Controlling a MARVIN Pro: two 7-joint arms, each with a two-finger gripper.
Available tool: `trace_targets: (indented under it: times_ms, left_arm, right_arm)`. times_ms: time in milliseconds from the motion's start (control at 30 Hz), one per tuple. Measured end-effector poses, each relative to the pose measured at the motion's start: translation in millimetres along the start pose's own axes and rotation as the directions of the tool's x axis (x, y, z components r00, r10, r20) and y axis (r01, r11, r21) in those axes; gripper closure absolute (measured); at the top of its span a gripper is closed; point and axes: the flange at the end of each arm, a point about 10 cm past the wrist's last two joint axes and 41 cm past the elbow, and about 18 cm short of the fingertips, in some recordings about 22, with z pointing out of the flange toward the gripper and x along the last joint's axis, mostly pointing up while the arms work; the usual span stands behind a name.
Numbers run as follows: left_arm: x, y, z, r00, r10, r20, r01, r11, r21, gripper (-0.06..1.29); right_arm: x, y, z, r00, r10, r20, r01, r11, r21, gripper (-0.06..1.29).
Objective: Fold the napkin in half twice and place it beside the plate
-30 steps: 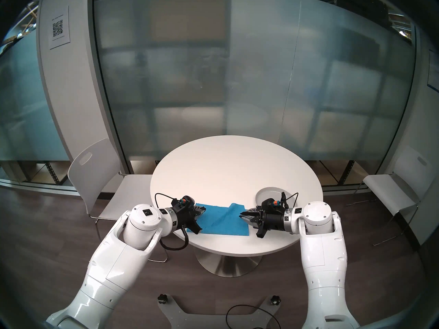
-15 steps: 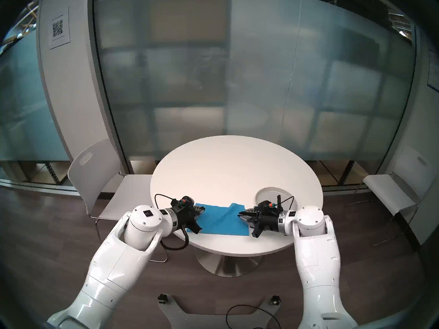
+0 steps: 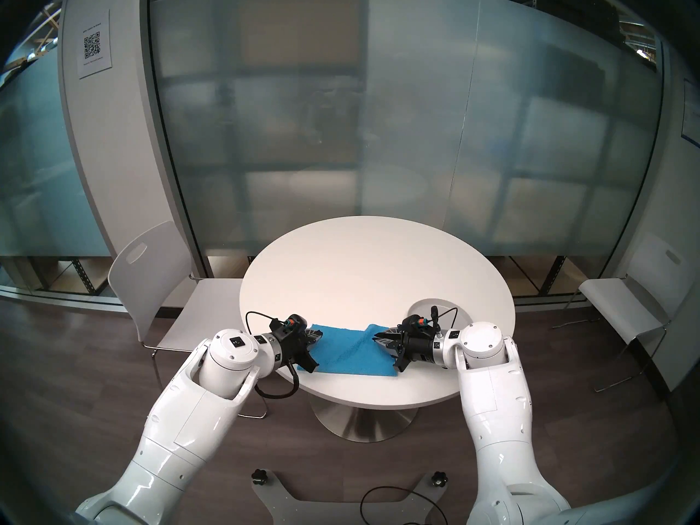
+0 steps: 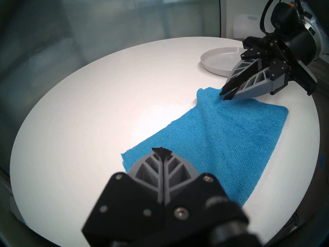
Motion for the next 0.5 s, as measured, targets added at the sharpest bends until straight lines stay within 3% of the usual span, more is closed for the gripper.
trace_targets:
  times_ms: [500]
  left_arm:
    - [-9.6,3.7,10.3,0.999,0.04,0.037,-0.039,0.999,-0.014,1.25]
  right_arm:
    - [9.4,5.5,1.7,1.0,-0.012,-0.008,0.012,1.0,0.006,0.88]
